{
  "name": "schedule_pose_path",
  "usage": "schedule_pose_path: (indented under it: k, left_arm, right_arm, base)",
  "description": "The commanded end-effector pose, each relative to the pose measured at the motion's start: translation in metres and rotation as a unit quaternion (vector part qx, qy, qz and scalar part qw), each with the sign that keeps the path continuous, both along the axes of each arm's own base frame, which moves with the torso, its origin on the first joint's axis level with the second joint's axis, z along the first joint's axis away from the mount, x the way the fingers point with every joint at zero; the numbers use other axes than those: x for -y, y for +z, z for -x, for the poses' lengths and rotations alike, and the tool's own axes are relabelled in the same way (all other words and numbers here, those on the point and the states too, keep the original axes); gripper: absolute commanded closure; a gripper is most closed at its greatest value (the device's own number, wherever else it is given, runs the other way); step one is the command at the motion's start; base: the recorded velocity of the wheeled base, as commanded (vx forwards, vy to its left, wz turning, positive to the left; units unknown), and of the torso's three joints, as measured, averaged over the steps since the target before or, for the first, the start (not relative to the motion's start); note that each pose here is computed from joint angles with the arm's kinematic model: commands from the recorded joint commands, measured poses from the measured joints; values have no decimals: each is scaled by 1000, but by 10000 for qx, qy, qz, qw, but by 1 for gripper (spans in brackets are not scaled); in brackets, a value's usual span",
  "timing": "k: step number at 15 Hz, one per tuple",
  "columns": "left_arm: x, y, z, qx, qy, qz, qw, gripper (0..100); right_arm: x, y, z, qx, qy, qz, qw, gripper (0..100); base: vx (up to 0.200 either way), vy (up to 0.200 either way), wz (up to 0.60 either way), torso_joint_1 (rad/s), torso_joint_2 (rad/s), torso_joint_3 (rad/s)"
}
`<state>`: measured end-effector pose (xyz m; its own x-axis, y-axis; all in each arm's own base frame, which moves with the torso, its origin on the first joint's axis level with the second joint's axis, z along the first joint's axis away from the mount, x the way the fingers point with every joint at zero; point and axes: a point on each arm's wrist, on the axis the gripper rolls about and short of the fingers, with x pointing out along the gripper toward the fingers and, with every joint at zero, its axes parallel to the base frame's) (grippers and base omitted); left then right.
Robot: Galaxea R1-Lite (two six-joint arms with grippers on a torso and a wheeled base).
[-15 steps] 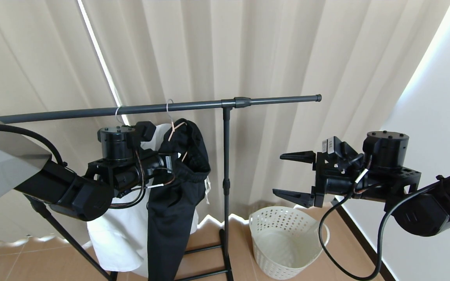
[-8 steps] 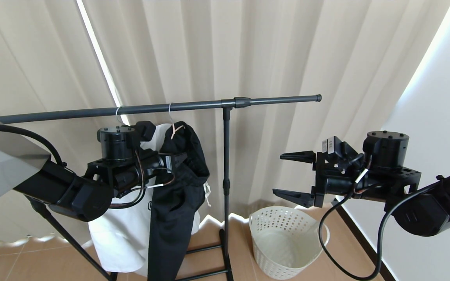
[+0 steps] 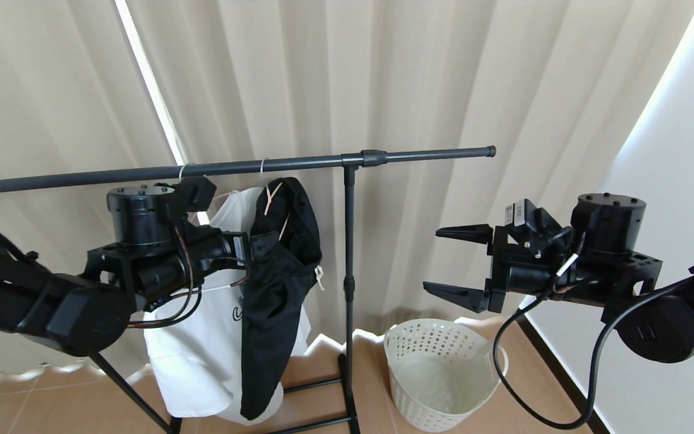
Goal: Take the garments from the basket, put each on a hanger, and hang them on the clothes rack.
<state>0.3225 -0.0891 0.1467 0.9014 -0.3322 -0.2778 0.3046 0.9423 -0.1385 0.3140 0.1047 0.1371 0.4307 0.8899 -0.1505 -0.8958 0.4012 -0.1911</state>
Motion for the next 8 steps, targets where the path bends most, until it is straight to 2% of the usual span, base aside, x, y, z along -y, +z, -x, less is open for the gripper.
schedule_pose_path:
  k: [1,2,4,6,7,8]
  left_arm:
    - [-14,25,30,205,85,-1,9998,0]
    - [-19,28,42,220,102,-21,9997,0]
    - [-28,31,69,252,161,-22,9996,0]
    - [-34,32,93,299,167,-18,9994,0]
    - [-37,32,106,321,162,-35,9993,0]
    - [-39,31,112,328,150,-79,9993,0]
  right_arm:
    - [1,15,6,-38,-169,-176,9997,0]
    - [-2,23,11,-74,-195,-275,9994,0]
    - [-1,32,15,111,-193,-361,9991,0]
    - [-1,33,16,317,-188,-444,9983,0]
    - [-1,33,16,266,-197,-512,9981,0]
    - [-1,34,17,192,-198,-562,9980,0]
  base:
    - [0,0,0,0,0,0]
    - [0,0,0,0,0,0]
    - [0,0,0,0,0,0]
    - [0,0,0,0,0,0]
    - [0,0,0,0,0,0]
    - [0,0,600,7,2,2]
